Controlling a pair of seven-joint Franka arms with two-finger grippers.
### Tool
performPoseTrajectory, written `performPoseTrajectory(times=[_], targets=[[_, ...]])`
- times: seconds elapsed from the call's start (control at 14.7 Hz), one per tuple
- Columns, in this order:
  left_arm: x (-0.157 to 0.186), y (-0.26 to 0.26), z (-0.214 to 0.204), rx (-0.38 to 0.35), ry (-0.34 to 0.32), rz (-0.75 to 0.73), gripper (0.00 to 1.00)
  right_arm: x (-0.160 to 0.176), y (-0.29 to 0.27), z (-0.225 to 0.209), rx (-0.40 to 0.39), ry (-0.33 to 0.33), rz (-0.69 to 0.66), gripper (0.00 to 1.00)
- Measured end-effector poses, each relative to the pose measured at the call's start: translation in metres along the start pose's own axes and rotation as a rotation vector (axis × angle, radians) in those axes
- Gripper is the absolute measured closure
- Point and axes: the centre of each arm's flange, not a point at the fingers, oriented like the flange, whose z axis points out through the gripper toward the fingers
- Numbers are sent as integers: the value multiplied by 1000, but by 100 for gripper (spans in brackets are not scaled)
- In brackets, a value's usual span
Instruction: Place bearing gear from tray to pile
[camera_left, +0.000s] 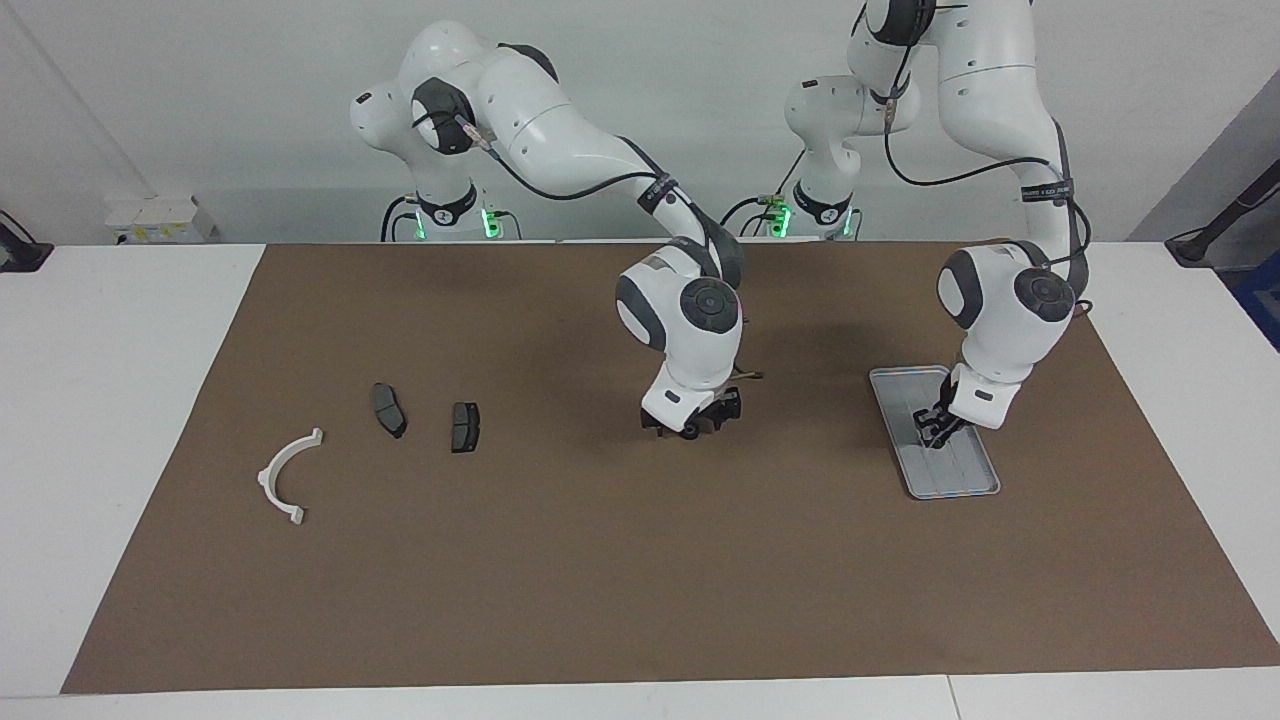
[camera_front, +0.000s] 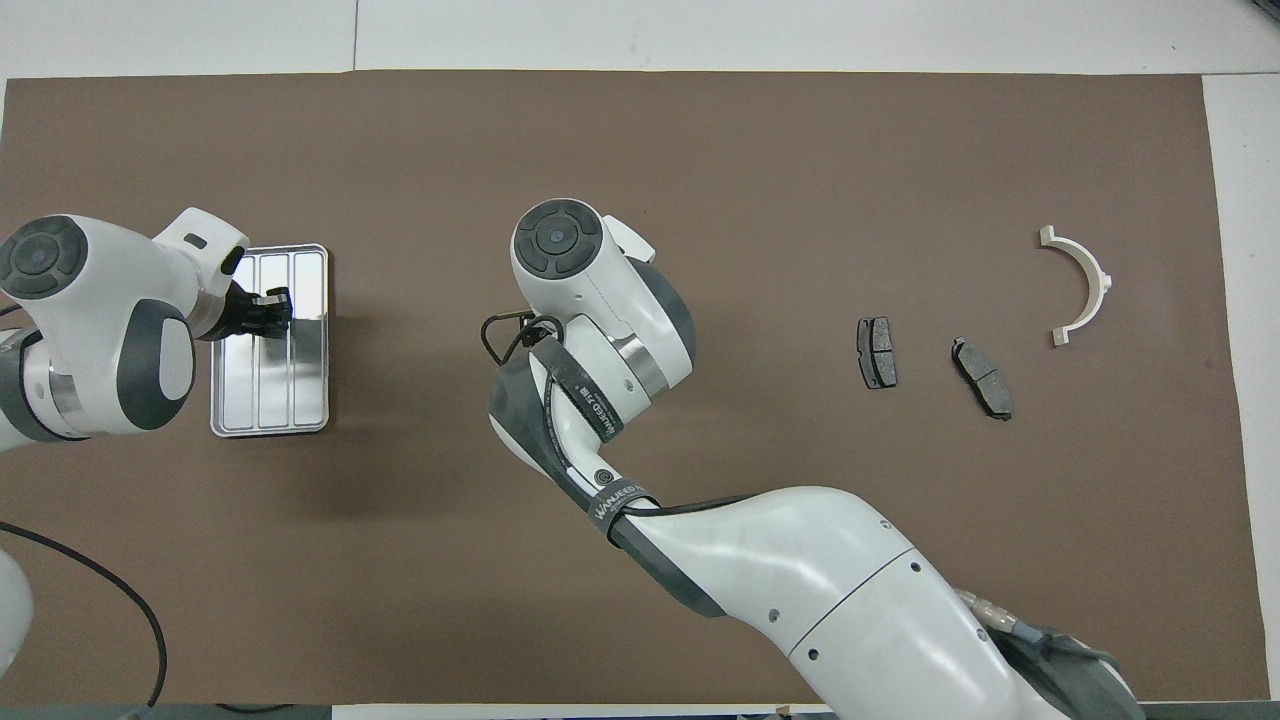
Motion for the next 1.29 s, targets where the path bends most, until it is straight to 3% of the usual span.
performPoseTrajectory(times=[0.07,0.81,1.02,1.09,1.22,1.29], targets=[[0,0,0,0,0,0,76,-2,-3,0,12,-3,0,0],[2,13,-18,-14,-36,-59,76,-7,1,15,59,30,19,0],[7,22,-35,-27,-45,-88,76,-8,4,12,61,31,22,11],[8,24,-38,-29,-43,-101,76,-8,4,11,61,32,22,19],[8,28,-40,-30,-41,-116,76,-9,5,10,63,33,23,23],[7,30,-40,-31,-41,-119,76,-10,3,7,68,35,22,33]])
